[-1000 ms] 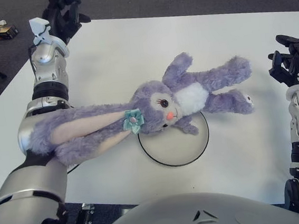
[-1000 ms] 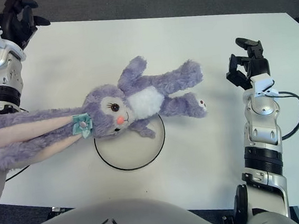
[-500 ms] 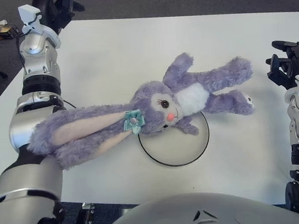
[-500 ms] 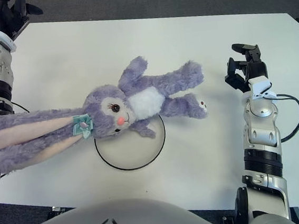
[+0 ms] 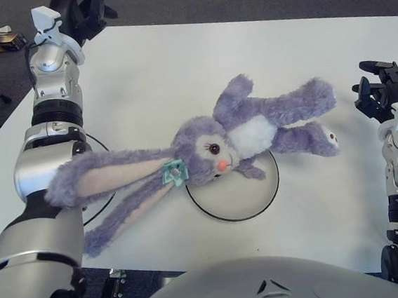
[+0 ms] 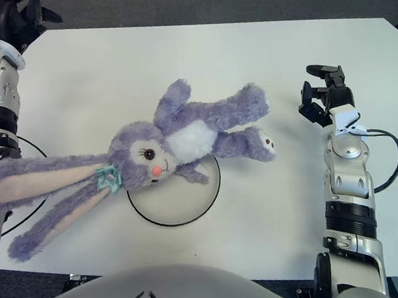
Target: Put the doll into the plate.
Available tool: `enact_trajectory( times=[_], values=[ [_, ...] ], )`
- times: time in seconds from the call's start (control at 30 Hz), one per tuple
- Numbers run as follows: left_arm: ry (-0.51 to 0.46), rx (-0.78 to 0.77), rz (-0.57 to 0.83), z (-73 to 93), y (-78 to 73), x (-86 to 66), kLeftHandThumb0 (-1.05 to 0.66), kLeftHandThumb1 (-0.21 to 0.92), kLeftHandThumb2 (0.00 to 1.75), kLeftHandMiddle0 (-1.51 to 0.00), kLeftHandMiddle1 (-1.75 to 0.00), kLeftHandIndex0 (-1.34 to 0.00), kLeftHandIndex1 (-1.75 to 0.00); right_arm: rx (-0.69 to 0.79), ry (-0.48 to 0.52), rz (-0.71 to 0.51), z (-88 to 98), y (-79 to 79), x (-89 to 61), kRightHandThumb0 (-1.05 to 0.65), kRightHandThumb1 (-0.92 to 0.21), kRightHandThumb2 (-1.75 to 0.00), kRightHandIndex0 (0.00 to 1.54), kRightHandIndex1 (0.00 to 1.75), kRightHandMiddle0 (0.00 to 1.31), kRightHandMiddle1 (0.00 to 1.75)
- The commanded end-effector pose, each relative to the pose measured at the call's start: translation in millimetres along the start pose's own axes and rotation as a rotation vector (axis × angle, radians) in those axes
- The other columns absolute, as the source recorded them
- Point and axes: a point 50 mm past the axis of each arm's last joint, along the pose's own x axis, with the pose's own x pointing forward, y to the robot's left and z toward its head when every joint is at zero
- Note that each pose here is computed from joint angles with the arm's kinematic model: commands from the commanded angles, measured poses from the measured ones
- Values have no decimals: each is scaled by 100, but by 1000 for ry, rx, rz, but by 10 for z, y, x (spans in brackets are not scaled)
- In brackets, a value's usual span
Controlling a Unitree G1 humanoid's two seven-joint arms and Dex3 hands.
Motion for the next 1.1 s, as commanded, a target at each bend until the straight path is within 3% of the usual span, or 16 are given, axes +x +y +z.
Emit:
enact_trajectory(
  times=[0.0, 0.27, 0.73, 0.87, 1.07],
  values=[
    [21, -4, -34, -43, -51, -10, -1, 74, 73, -43, -154, -14, -175, 39, 31, -18, -78, -15, -34, -65, -92, -90, 21, 119, 0, 107],
    [33, -11, -52, -39, -84, 3, -1, 74, 72, -43, -150, -17, -175, 70, 56, -16, -157, 8, -88, -64, -92, -90, 25, 117, 0, 112],
    [9, 42, -63, 59, -38, 32, -1, 66, 86, -46, -157, -18, -175, 115, 119, 18, -248, 38, -110, -65, -92, -91, 27, 115, 0, 113],
    [-14, 68, -70, 125, -20, 44, -1, 65, 86, -47, -155, -20, -175, 111, 133, 28, -261, 38, -116, -64, -92, -91, 27, 116, 0, 114],
    [-52, 103, -66, 383, 62, 158, -1, 67, 84, -44, -157, -19, -175, 111, 153, 44, -281, 43, -122, -63, -92, -90, 26, 118, 0, 116]
  ],
)
